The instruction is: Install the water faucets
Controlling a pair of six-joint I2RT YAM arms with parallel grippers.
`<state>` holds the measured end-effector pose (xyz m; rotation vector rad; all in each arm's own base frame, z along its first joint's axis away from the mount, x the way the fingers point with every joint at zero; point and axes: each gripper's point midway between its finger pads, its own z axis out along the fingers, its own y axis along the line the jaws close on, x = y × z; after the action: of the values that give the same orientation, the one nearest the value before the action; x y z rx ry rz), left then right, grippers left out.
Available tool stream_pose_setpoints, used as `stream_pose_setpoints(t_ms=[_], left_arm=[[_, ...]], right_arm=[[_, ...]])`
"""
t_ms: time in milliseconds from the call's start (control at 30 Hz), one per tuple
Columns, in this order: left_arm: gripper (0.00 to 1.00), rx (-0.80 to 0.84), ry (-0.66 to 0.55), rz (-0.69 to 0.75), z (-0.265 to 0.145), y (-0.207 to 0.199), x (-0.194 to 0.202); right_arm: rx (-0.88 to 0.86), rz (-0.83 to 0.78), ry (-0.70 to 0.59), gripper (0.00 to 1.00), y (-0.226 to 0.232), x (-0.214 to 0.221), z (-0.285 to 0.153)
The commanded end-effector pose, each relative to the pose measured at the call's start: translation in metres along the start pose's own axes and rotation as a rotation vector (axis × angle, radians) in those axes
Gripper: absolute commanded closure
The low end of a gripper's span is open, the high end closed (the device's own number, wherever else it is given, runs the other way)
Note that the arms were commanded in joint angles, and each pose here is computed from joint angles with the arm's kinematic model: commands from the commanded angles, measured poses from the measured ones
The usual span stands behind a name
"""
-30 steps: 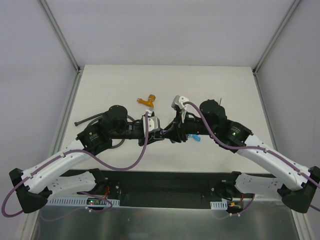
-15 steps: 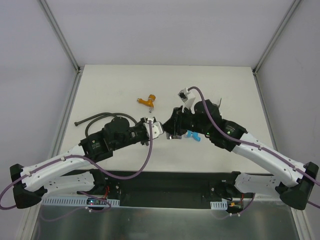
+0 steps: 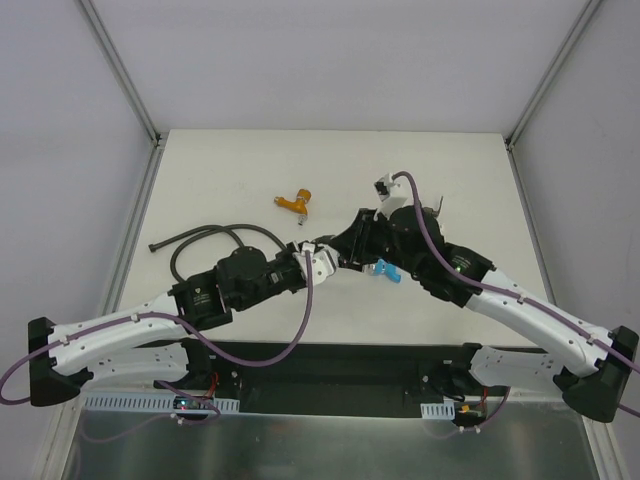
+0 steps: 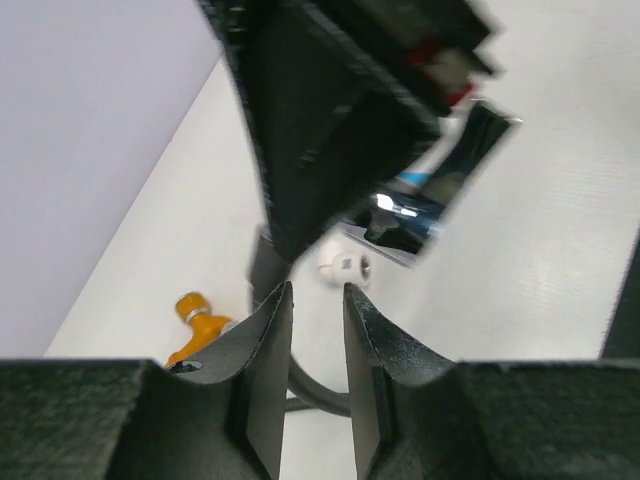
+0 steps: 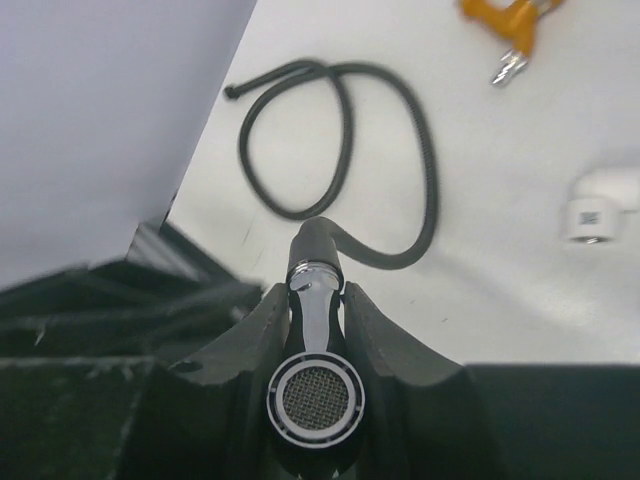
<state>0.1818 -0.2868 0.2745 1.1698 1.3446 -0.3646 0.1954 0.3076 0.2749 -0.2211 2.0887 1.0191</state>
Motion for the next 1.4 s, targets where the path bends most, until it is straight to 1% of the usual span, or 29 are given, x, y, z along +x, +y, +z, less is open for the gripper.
stream_pose_setpoints(t_ms=[0,67,167,233,267,300,333,367,400,433,467,533,567,633,667,733,767,833,933,1000,1033,1100,1133,1167,1233,1267,1300,1333,1367], left_arm=[[0.7,0.027,-0.093,-0.041,-0.005,-0.008,-0.023],[0.59,-0.011,-0.111,-0.043,-0.008,0.0,-0.027],[0.51,-0.094,-0.112,-0.065,-0.015,0.023,-0.025],[0.46,-0.156,-0.125,-0.118,-0.021,0.042,-0.028],[0.42,-0.226,-0.125,-0.147,-0.028,0.063,-0.024],[0.35,-0.272,-0.132,-0.196,-0.032,0.074,-0.025],[0.31,-0.318,-0.133,-0.224,-0.037,0.086,-0.023],[0.28,-0.414,-0.13,-0.252,-0.048,0.109,-0.019],[0.22,-0.453,-0.13,-0.28,-0.053,0.116,-0.016],[0.2,-0.495,-0.13,-0.289,-0.058,0.125,-0.014],[0.17,-0.552,-0.125,-0.296,-0.067,0.134,-0.011],[0.11,-0.625,-0.138,-0.295,-0.078,0.147,-0.01],[0.08,-0.654,-0.144,-0.296,-0.084,0.151,-0.007],[0.03,-0.723,-0.168,-0.304,-0.095,0.161,-0.007],[0.01,-0.744,-0.175,-0.303,-0.1,0.163,-0.005],[0.01,-0.787,-0.183,-0.301,-0.107,0.169,-0.004],[0.01,-0.802,-0.183,-0.3,-0.111,0.171,-0.004],[0.01,-0.82,-0.187,-0.297,-0.115,0.174,-0.005],[0.01,-0.815,-0.19,-0.286,-0.116,0.174,-0.005],[0.01,-0.815,-0.193,-0.283,-0.117,0.174,-0.006],[0.01,-0.817,-0.192,-0.281,-0.117,0.174,-0.006],[0.01,-0.814,-0.192,-0.28,-0.117,0.174,-0.006],[0.01,-0.813,-0.188,-0.276,-0.116,0.173,-0.005],[0.01,-0.815,-0.188,-0.275,-0.117,0.174,-0.005],[0.01,-0.816,-0.19,-0.275,-0.117,0.174,-0.005],[0.01,-0.816,-0.186,-0.274,-0.117,0.174,-0.004],[0.01,-0.819,-0.188,-0.276,-0.117,0.175,-0.005],[0.01,-0.82,-0.187,-0.276,-0.117,0.175,-0.004],[0.01,-0.822,-0.185,-0.275,-0.117,0.175,-0.004]], right_arm=[[0.106,-0.007,-0.305,0.98,-0.016,-0.073,-0.016],[0.139,-0.033,-0.317,0.98,-0.025,-0.075,-0.016],[0.156,-0.059,-0.305,0.98,-0.032,-0.074,-0.009],[0.138,-0.078,-0.307,0.98,-0.029,-0.075,-0.003],[0.113,-0.097,-0.275,0.98,-0.026,-0.069,0.006],[0.089,-0.103,-0.267,0.98,-0.023,-0.067,0.012],[0.039,-0.1,-0.289,0.98,-0.013,-0.071,0.017],[0.001,-0.104,-0.242,0.98,-0.01,-0.058,0.031],[-0.031,-0.092,-0.229,0.98,-0.006,-0.054,0.038],[-0.084,-0.082,-0.236,0.98,0.005,-0.056,0.046],[-0.135,-0.079,-0.165,0.98,0.011,-0.039,0.062],[-0.232,-0.072,-0.148,0.98,0.034,-0.035,0.076],[-0.258,-0.076,-0.084,0.98,0.035,-0.017,0.095],[-0.326,-0.089,-0.055,0.98,0.056,-0.01,0.112],[-0.336,-0.085,0.022,0.98,0.052,0.013,0.132],[-0.371,-0.054,0.058,0.97,0.061,0.021,0.15],[-0.356,-0.032,0.111,0.96,0.051,0.041,0.168],[-0.342,0.013,0.152,0.95,0.041,0.061,0.191],[-0.308,0.045,0.21,0.91,0.024,0.087,0.215],[-0.28,0.064,0.232,0.85,0.014,0.099,0.225],[-0.258,0.074,0.248,0.79,0.006,0.108,0.232],[-0.236,0.079,0.257,0.7,-0.003,0.115,0.237],[-0.218,0.079,0.261,0.64,-0.009,0.119,0.24],[-0.209,0.08,0.257,0.53,-0.012,0.119,0.241],[-0.182,0.083,0.258,0.44,-0.021,0.119,0.242],[-0.166,0.089,0.251,0.34,-0.026,0.116,0.242],[-0.154,0.087,0.249,0.29,-0.031,0.115,0.241],[-0.136,0.086,0.241,0.2,-0.035,0.111,0.239],[-0.123,0.084,0.234,0.16,-0.04,0.106,0.238]])
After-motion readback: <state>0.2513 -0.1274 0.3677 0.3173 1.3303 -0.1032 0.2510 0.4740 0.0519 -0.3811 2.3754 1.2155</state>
